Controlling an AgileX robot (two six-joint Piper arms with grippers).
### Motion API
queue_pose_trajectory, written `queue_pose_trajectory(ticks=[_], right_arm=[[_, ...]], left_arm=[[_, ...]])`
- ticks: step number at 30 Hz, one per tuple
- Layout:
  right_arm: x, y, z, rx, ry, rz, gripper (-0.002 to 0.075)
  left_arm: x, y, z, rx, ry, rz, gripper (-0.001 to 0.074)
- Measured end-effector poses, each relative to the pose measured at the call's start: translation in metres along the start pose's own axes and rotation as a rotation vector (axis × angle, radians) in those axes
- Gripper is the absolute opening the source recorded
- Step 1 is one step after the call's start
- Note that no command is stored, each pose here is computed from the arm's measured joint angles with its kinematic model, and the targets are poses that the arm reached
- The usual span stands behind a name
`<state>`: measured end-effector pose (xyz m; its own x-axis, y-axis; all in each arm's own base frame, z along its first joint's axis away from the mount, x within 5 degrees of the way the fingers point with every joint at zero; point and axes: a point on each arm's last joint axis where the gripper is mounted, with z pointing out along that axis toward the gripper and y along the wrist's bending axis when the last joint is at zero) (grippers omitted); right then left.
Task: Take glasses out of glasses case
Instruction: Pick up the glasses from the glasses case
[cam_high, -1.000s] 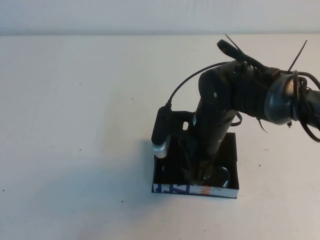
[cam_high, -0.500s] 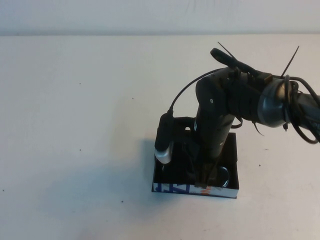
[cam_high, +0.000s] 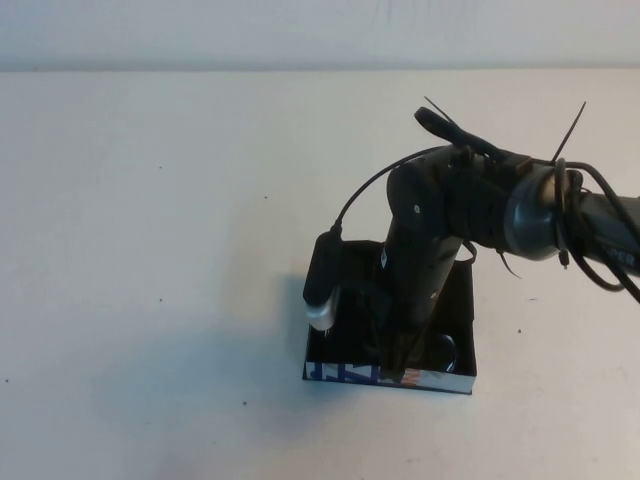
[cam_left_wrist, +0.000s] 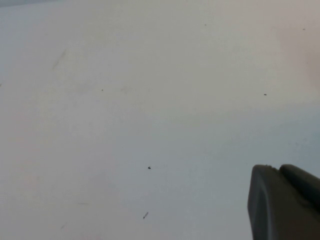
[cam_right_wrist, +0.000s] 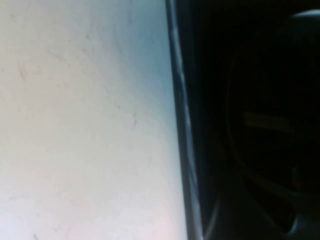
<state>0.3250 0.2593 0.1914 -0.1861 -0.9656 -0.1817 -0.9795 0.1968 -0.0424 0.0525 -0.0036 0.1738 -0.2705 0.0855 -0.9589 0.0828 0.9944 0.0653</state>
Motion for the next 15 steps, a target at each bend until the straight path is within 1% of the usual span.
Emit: queue_pose_trajectory(ticks=[3, 4, 5, 10, 12, 15], right_arm=[[0.000, 0.001, 0.001, -0.008, 0.006, 0.001, 0.0174], [0.001, 0.001, 0.001, -0.012, 0.010, 0.001, 0.0120], [0.002, 0.001, 0.001, -0.016, 0.018, 0.001, 0.0082], [0.003, 0.001, -0.018, -0.010, 0.058, 0.025, 0.0076], [0.003, 0.000, -0.033, 0.009, 0.069, 0.066, 0.0074], [0.006, 0.000, -0.066, 0.053, 0.032, 0.195, 0.0074]], left_arm=[[0.000, 0.000, 0.000, 0.000, 0.000, 0.000, -0.0004], [0.000, 0.000, 0.000, 0.000, 0.000, 0.000, -0.0004], [0.000, 0.000, 0.000, 0.000, 0.000, 0.000, -0.0004], [0.000, 0.000, 0.000, 0.000, 0.000, 0.000, -0.0004], [0.000, 0.000, 0.000, 0.000, 0.000, 0.000, -0.0004], [0.000, 0.000, 0.000, 0.000, 0.000, 0.000, -0.0004]])
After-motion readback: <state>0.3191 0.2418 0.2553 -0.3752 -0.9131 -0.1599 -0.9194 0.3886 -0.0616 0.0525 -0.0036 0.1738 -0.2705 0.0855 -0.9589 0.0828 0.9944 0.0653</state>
